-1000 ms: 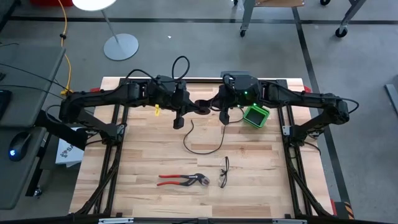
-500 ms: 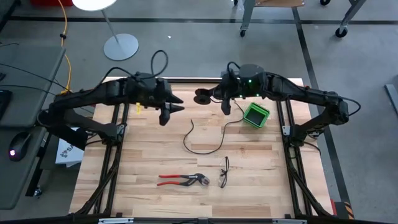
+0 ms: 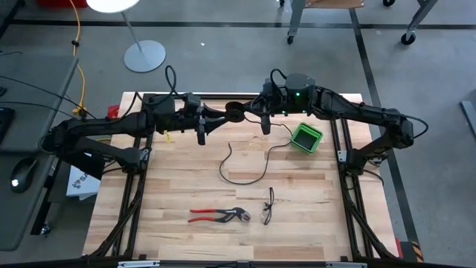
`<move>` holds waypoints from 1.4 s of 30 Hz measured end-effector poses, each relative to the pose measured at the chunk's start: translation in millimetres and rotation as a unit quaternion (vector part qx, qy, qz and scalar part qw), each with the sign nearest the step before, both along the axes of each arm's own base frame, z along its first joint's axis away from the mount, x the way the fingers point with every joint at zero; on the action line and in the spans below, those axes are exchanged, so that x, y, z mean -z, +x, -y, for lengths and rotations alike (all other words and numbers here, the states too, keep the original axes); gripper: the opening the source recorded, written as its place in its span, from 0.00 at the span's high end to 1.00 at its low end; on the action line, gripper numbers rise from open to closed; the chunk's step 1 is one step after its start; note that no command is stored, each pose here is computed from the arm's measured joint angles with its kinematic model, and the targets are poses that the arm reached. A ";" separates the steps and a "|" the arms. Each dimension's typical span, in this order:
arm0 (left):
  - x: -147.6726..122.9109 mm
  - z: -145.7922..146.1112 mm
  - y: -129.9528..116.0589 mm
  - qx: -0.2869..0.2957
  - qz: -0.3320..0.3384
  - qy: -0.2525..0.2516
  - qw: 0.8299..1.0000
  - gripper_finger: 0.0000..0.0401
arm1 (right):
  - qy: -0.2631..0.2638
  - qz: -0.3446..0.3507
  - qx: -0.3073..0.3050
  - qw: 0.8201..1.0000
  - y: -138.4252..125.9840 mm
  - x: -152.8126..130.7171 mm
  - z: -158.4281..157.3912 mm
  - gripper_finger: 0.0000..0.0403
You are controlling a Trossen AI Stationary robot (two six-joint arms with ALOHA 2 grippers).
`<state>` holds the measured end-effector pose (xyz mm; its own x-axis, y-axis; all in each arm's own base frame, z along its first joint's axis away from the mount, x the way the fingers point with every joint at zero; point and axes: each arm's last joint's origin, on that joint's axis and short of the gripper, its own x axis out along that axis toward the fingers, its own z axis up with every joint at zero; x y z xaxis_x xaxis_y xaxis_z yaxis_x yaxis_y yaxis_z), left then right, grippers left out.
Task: Coil cords
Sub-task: Coil the black wire onto the black spool
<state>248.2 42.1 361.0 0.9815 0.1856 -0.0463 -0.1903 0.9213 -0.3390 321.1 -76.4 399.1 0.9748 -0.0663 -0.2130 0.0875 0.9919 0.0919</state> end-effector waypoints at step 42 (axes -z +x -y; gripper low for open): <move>-73.2 -29.6 -32.7 -0.004 0.165 -0.215 0.963 1.00 | -0.062 -0.076 0.079 0.992 -37.6 -42.4 2.6 0.59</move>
